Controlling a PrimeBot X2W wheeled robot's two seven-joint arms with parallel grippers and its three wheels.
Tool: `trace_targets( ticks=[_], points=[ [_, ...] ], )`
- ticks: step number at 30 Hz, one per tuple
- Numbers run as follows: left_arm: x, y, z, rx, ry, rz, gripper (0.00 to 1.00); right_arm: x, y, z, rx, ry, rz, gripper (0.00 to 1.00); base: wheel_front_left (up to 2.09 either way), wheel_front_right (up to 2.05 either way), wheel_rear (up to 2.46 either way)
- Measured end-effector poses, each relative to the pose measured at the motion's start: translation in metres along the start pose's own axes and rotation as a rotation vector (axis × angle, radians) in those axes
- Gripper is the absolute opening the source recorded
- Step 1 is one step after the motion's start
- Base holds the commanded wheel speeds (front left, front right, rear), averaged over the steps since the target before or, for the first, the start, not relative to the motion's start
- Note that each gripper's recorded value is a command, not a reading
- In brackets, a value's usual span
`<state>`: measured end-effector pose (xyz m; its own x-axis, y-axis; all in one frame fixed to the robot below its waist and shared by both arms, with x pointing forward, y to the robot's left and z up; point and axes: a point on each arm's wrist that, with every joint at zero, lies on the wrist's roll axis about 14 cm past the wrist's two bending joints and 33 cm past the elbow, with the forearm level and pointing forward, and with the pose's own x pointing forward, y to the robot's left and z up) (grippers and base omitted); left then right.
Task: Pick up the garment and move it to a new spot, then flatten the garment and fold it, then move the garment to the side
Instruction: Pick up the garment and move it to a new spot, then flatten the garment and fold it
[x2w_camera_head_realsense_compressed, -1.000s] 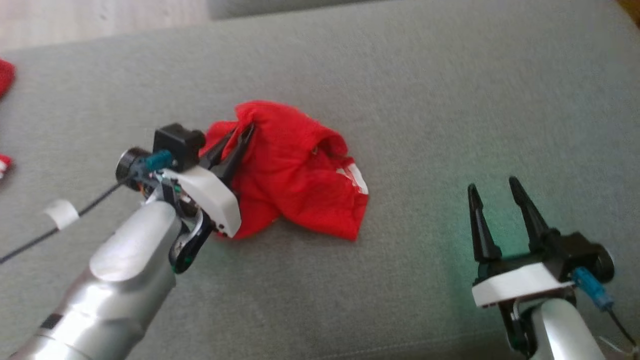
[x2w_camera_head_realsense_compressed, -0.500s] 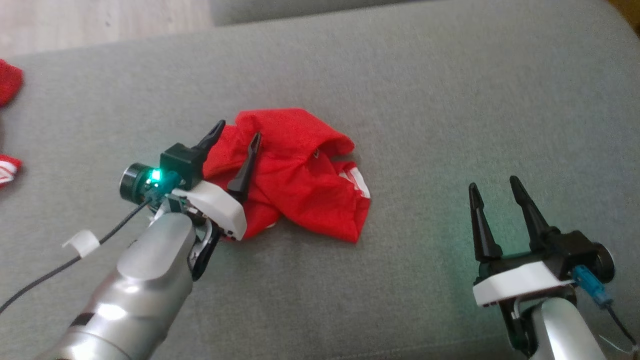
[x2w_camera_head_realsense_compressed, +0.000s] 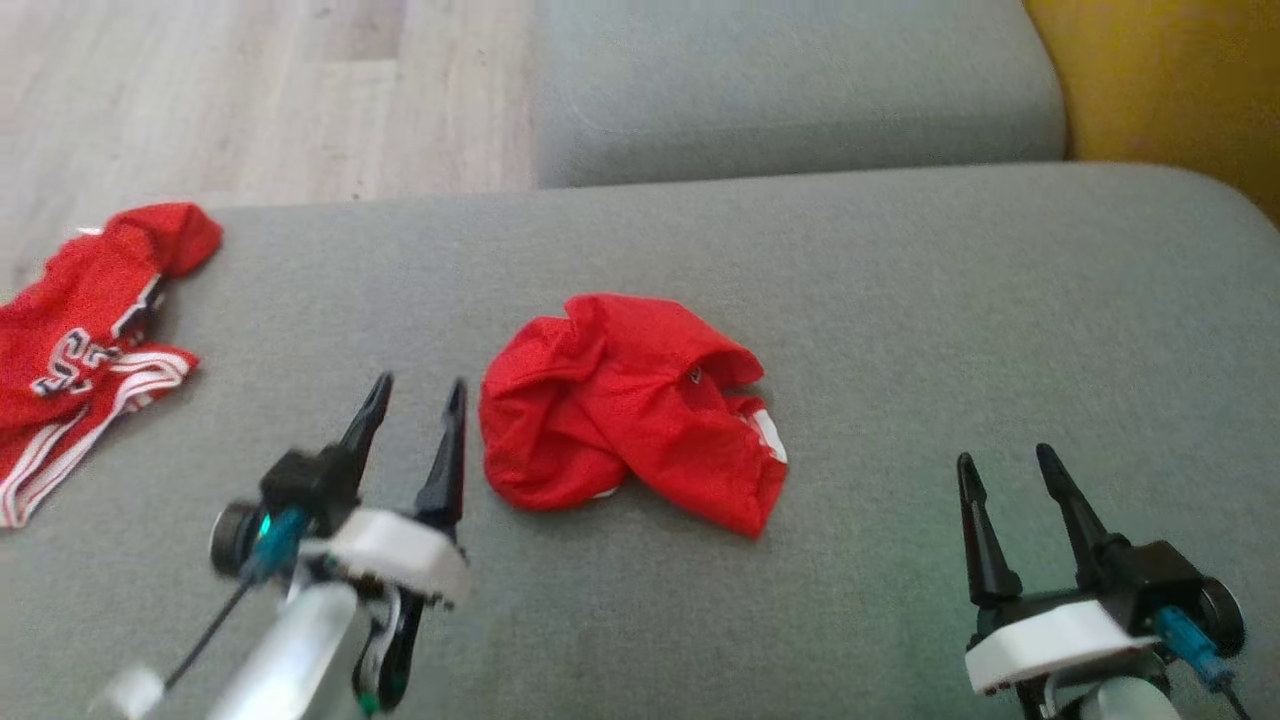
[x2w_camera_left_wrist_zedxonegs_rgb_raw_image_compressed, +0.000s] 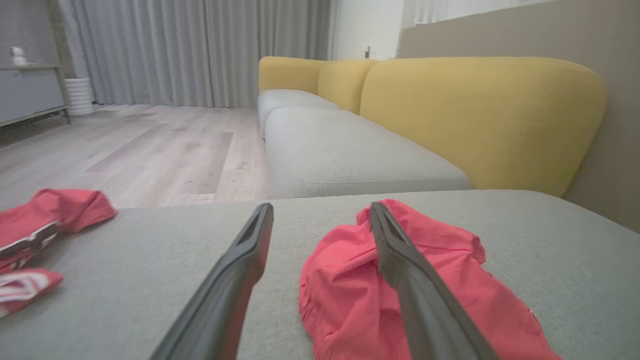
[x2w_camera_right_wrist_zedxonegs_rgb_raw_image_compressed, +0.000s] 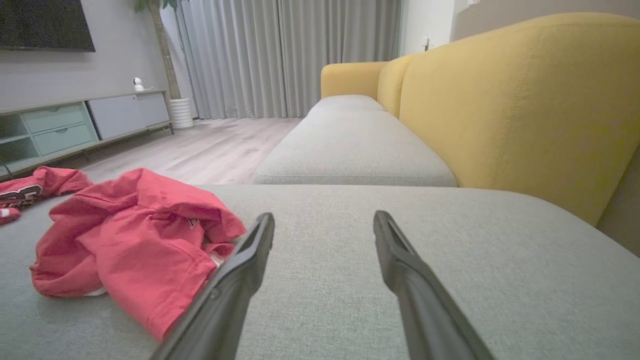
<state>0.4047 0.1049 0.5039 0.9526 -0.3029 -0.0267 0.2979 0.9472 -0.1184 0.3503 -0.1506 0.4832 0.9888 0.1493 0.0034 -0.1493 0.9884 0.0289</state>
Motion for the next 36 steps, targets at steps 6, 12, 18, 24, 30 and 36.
trace_targets(
  ticks=[6, 12, 18, 24, 30, 36],
  points=[
    [-0.052, 0.016, -0.02, -0.072, 0.002, 0.122, 1.0, -0.004, 0.01, 0.002, 0.019, -0.009, 0.027, 1.0, 0.0, 0.0, 0.0],
    [-0.094, 0.023, -0.038, -0.113, 0.02, 0.212, 1.0, -0.014, 0.016, -0.01, 0.04, 0.026, 0.041, 1.0, 0.0, 0.0, 0.0],
    [-0.112, 0.03, -0.043, -0.118, 0.021, 0.26, 1.0, -0.015, 0.021, -0.009, 0.047, 0.024, 0.054, 1.0, 0.0, 0.0, 0.0],
    [-0.115, 0.032, -0.039, -0.133, 0.001, 0.277, 1.0, -0.015, 0.025, -0.011, 0.065, 0.028, 0.064, 1.0, 0.0, 0.0, 0.0],
    [-0.115, 0.034, -0.038, -0.124, -0.004, 0.279, 1.0, -0.016, 0.026, -0.018, 0.074, 0.052, 0.066, 1.0, 0.0, 0.0, 0.0],
    [-0.115, 0.032, -0.044, -0.133, 0.012, 0.275, 1.0, -0.016, 0.027, -0.021, 0.074, 0.062, 0.068, 1.0, 0.0, 0.0, 0.0]
  ],
)
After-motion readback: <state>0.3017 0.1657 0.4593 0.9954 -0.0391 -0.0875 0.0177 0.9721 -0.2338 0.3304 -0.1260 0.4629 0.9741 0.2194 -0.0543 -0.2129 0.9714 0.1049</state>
